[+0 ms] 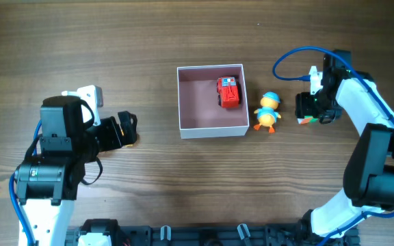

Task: Pack container
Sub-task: 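Move the right gripper to the colour cube and grasp it, then lower the colour cube into the box beside the truck, release, then move the right gripper to the duck figure and grasp it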

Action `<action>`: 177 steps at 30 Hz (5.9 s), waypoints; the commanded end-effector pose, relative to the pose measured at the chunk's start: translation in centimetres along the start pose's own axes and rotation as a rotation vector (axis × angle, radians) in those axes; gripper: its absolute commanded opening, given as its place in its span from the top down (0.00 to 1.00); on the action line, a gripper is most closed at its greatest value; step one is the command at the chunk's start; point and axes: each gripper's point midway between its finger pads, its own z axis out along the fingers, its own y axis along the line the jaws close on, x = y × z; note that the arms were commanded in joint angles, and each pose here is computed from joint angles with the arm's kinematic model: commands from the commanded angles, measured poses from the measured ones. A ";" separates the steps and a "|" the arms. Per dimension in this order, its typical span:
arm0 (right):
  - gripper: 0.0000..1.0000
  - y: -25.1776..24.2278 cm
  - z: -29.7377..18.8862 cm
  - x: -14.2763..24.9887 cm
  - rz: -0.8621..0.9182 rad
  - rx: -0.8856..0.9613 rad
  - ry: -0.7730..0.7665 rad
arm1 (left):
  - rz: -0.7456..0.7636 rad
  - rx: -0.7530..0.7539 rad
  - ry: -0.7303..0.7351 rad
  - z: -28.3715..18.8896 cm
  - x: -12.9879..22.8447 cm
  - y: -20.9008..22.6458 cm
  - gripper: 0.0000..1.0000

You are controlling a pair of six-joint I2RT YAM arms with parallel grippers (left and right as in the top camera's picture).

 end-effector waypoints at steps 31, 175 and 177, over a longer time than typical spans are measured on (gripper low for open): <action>0.96 30.2 -12.7 -4.8 -0.184 -0.299 -0.453 | 0.003 0.003 -0.013 -0.3 -0.4 -0.2 0.00; 0.64 15.0 -8.4 -6.8 0.057 -0.177 -0.278 | 0.002 0.000 -0.003 -0.1 -0.4 -0.2 0.00; 0.55 13.2 -12.3 -7.5 0.103 -0.104 -0.371 | 0.002 0.000 -0.003 -0.1 -0.4 -0.2 0.00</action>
